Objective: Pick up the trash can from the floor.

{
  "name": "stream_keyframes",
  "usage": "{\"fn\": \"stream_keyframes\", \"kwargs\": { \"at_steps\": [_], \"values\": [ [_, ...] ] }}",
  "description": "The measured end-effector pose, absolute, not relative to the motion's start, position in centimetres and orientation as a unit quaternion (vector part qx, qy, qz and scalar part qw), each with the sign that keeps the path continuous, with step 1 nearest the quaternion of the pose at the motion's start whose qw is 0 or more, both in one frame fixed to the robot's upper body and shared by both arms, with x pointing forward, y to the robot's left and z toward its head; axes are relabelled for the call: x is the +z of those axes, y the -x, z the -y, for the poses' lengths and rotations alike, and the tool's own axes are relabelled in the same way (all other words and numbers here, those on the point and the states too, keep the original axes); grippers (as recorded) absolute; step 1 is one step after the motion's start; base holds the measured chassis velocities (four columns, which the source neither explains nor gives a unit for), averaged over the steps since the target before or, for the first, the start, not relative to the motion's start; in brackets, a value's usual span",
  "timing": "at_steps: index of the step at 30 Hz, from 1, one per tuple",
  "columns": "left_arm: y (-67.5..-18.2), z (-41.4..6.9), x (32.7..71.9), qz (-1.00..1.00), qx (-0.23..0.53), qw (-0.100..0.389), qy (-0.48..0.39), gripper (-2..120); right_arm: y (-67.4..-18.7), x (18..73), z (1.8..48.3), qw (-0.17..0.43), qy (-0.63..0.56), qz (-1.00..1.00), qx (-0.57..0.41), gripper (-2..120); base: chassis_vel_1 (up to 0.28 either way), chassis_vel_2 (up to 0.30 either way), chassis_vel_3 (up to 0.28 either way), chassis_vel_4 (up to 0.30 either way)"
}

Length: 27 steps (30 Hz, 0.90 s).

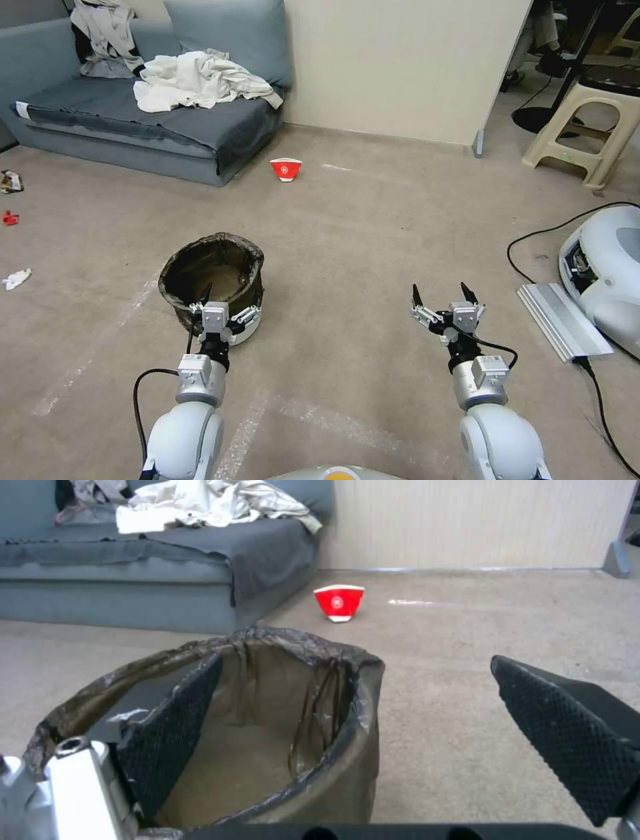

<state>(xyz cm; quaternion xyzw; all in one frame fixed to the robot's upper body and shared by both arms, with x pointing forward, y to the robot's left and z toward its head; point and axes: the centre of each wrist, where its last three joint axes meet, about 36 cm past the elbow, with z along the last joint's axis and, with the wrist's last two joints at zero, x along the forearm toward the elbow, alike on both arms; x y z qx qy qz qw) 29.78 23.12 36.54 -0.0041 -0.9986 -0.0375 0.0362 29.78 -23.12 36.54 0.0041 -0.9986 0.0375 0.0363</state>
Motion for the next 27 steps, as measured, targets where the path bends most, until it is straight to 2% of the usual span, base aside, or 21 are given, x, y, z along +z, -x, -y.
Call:
{"fn": "stream_keyframes", "kwargs": {
  "at_steps": [19,27],
  "values": [
    [-29.6,-23.2,36.6,0.999,-0.038,0.037,0.003,100,-29.3,37.0,22.9,0.035,-0.003,0.999,0.035,100,0.000,0.000,0.000,0.000],
    [-25.8,-25.1,41.0,0.998,-0.046,0.019,-0.028,100,-24.7,42.5,20.3,0.021,0.015,1.000,0.006,100,0.000,0.000,0.000,0.000]
  ]
}}
